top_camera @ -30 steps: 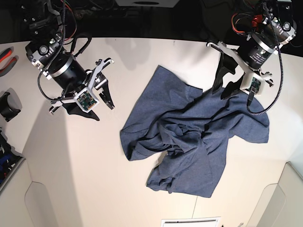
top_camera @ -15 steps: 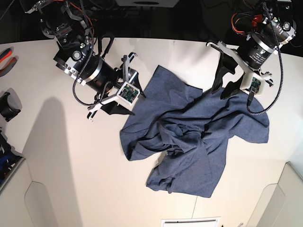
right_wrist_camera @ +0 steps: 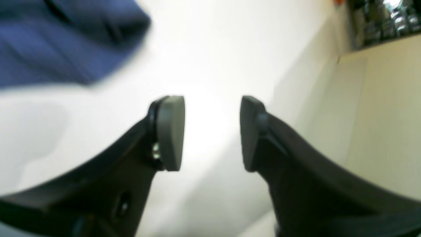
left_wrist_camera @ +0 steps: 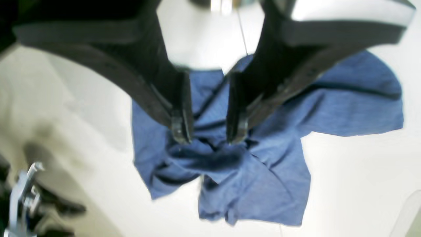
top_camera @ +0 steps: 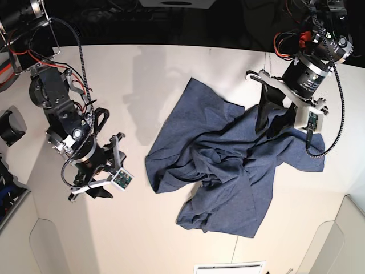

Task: Layout the t-shirt on the table in an organized manner, then fold the t-shirt properly
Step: 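Move both grippers down toward the crumpled blue t-shirt, then grasp a fold of the t-shirt with the left gripper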

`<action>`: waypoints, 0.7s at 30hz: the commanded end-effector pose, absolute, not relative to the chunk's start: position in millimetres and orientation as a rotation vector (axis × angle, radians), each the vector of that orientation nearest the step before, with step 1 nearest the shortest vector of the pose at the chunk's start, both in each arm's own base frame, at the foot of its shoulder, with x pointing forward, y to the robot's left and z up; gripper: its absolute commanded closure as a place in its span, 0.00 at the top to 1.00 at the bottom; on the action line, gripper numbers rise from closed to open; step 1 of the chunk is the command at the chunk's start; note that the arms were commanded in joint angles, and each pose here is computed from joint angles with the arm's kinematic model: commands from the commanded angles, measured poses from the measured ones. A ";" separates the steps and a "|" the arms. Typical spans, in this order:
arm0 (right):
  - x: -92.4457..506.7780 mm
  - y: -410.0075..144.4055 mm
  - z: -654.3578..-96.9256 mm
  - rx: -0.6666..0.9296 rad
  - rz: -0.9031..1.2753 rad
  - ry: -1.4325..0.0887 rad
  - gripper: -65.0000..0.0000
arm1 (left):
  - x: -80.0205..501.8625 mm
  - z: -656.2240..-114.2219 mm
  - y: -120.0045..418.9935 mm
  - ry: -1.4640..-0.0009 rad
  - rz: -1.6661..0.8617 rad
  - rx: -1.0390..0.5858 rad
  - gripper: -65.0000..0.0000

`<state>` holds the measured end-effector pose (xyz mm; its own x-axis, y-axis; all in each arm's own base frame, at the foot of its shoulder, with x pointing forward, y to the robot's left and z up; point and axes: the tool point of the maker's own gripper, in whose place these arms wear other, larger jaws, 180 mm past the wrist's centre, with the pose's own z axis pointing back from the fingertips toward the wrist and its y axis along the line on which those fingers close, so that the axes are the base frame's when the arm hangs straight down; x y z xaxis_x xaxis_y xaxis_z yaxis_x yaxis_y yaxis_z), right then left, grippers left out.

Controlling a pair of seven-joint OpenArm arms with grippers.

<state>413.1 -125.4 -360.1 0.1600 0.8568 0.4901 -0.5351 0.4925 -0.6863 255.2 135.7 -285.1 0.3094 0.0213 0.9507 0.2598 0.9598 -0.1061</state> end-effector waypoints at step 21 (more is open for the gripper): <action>470.5 -145.5 -354.5 -0.307 1.053 -1.017 0.42 | 377.0 -328.6 32.3 -1.196 -0.094 -0.533 0.33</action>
<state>456.1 -144.6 -376.8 0.1462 0.8375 0.5266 -0.6122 0.4947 -0.6168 370.3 33.5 -343.7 0.4207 0.1809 0.8890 0.3329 0.8808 -0.3368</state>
